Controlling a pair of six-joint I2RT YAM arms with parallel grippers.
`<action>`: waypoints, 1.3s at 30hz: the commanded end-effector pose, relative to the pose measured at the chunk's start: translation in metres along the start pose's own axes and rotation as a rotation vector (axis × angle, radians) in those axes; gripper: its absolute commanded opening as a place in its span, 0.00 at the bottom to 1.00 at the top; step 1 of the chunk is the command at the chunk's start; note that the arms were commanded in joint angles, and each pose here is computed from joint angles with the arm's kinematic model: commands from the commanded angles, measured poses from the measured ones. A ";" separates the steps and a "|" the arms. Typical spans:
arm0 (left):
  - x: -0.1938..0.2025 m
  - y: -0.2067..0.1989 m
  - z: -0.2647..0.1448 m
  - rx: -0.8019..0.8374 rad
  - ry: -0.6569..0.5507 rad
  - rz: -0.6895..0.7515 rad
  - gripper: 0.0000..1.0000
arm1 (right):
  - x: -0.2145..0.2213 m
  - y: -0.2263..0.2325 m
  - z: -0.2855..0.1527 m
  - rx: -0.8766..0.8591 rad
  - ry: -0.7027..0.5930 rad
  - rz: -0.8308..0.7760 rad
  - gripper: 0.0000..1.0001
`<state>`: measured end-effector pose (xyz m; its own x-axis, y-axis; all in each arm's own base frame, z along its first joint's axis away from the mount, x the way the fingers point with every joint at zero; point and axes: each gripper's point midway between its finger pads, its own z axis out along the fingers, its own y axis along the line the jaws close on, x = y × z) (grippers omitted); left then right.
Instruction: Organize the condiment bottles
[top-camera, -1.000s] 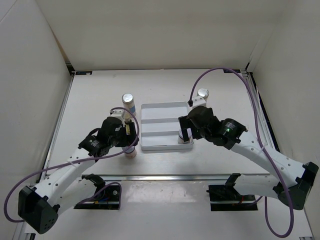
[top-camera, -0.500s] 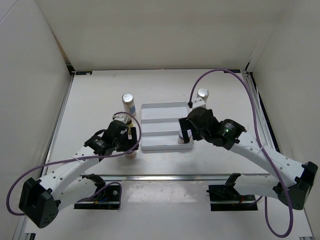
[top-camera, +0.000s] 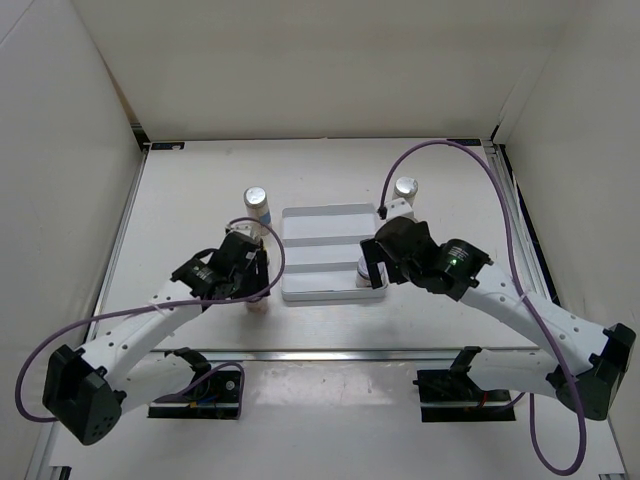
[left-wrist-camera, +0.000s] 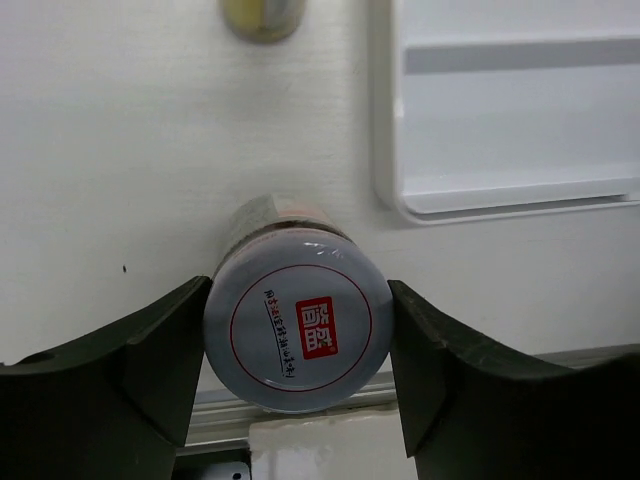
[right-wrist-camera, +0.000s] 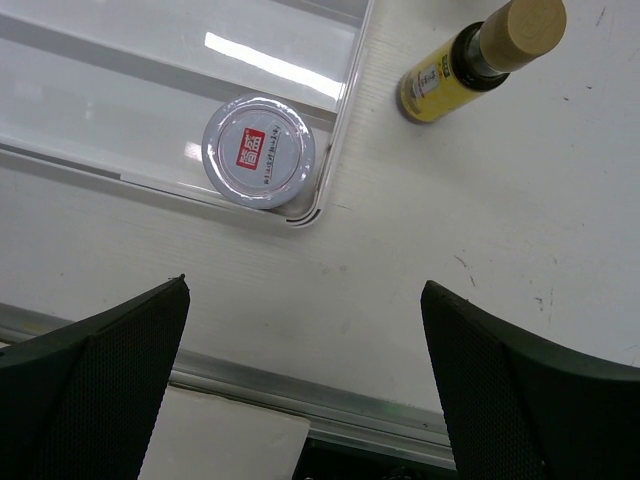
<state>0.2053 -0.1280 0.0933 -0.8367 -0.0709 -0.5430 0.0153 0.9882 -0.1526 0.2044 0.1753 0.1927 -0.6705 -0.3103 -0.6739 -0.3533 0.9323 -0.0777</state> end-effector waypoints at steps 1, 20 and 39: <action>-0.075 -0.035 -0.046 0.112 -0.220 0.019 0.37 | -0.005 -0.010 -0.008 0.031 -0.043 0.030 1.00; -0.082 -0.123 0.018 0.301 -0.116 0.304 0.34 | -0.006 -0.021 -0.012 0.077 -0.050 0.042 1.00; -0.092 -0.109 0.030 0.343 -0.036 0.285 1.00 | -0.022 -0.039 -0.031 0.127 -0.090 0.084 1.00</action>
<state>0.2844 -0.2301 0.1074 -0.7945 0.1862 -0.5781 0.4025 0.8742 -0.2716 0.2058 0.1506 0.2073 -0.6661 -0.2783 -0.6920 -0.2752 0.9540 -0.1188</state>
